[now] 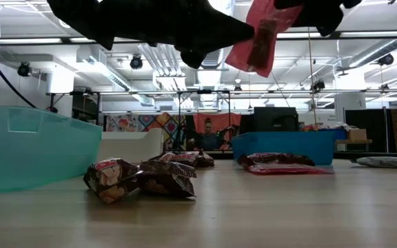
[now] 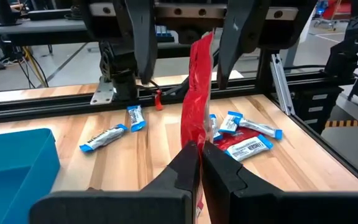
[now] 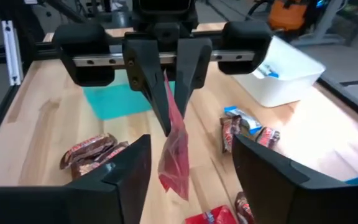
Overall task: Sort candy
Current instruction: Put the red candy into the blue bin
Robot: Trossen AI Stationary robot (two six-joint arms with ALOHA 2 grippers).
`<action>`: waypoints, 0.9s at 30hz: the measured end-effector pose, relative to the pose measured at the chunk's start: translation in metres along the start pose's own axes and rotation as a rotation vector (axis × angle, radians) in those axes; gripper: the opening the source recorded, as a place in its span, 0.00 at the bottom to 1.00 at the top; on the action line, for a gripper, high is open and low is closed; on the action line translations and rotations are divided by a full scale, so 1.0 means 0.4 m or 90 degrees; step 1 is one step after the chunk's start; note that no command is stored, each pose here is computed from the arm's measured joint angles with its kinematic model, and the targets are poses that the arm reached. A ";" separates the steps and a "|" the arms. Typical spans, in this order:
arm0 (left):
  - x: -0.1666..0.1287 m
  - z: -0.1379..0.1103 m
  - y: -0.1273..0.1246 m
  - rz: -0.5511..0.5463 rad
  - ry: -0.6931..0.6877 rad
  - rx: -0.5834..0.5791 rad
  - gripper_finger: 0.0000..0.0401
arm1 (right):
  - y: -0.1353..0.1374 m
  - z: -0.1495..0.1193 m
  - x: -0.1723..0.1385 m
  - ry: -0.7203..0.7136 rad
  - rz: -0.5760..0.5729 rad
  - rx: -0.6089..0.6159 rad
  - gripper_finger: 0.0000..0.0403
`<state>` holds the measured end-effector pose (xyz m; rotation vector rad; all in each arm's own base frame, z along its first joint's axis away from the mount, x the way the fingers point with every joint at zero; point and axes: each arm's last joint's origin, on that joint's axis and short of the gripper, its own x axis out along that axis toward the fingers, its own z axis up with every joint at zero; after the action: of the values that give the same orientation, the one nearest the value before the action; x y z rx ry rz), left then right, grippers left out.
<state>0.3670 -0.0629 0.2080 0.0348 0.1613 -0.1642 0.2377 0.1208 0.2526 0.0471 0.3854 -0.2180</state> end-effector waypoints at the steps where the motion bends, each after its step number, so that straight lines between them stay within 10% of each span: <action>1: 0.000 0.000 0.000 0.000 -0.001 0.000 0.00 | -0.003 0.001 0.005 0.005 0.007 0.003 0.50; 10: 0.000 0.003 0.000 0.001 -0.006 -0.004 0.00 | -0.024 0.006 0.026 0.015 0.010 -0.013 0.06; 22: -0.032 0.045 0.019 0.024 -0.004 -0.021 0.21 | -0.049 0.095 0.005 0.048 -0.017 -0.018 0.02; 27: -0.082 0.072 0.050 0.150 0.061 -0.021 0.31 | -0.103 0.143 0.007 0.086 -0.112 -0.017 0.02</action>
<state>0.3430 -0.0395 0.2419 0.0289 0.2533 0.0759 0.2522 0.0750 0.3043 0.0016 0.5284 -0.3840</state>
